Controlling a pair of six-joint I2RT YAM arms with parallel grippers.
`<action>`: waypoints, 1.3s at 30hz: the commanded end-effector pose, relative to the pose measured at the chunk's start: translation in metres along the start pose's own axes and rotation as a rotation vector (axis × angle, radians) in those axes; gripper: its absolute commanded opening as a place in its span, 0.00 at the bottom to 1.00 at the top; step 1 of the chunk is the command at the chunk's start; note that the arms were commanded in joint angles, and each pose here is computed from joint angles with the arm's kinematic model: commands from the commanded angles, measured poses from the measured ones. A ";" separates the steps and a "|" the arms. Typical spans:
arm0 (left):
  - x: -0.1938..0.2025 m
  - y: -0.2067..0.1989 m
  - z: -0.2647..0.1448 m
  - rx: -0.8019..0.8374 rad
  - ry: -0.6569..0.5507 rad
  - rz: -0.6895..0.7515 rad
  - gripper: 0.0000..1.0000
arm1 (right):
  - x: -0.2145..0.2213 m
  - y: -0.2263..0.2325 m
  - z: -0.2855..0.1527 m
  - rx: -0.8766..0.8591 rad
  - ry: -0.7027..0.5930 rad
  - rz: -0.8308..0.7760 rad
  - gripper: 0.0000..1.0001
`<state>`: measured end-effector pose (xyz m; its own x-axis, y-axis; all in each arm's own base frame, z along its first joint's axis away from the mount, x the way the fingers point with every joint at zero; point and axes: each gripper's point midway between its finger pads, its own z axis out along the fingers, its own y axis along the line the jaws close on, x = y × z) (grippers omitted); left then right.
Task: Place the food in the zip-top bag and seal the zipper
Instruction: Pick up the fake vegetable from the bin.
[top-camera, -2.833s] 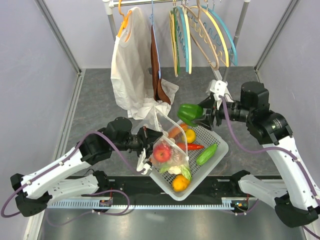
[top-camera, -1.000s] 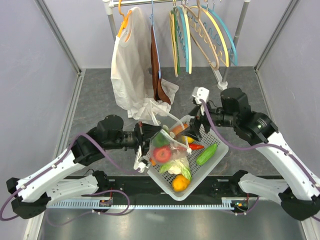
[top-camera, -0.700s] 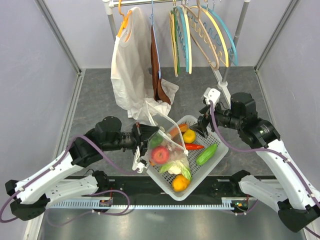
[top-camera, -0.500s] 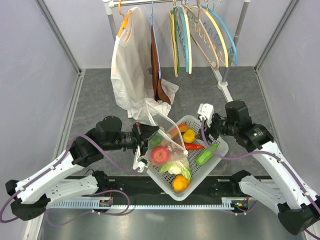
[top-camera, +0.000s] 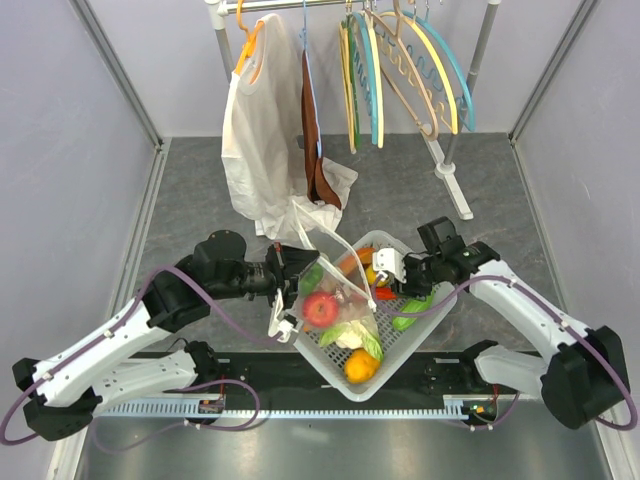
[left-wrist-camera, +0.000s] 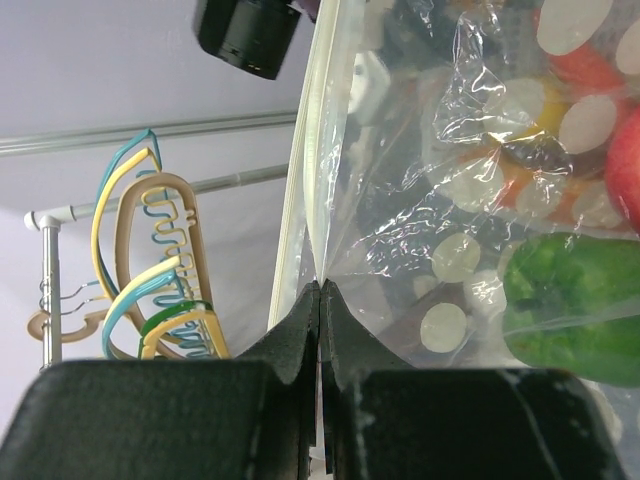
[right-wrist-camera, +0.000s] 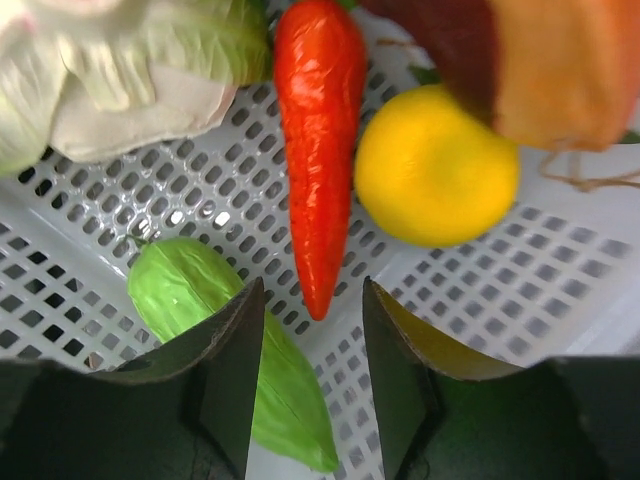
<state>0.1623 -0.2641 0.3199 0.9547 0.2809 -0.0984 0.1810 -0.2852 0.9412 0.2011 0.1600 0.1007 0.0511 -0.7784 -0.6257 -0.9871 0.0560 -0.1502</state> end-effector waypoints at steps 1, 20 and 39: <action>0.000 0.011 0.002 -0.050 -0.012 -0.010 0.02 | 0.019 0.004 0.020 -0.041 0.020 -0.071 0.50; -0.001 0.006 0.005 -0.042 -0.028 -0.016 0.02 | 0.044 -0.008 0.048 -0.066 0.109 -0.039 0.55; 0.002 -0.001 0.002 -0.038 -0.008 -0.040 0.02 | -0.012 -0.018 -0.006 0.030 -0.001 -0.019 0.18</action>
<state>0.1657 -0.2669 0.3101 0.9521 0.2848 -0.1117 0.1946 -0.2820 0.9395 0.2165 0.1535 0.0739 0.0732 -0.8281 -0.5558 -0.9857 0.0249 -0.1669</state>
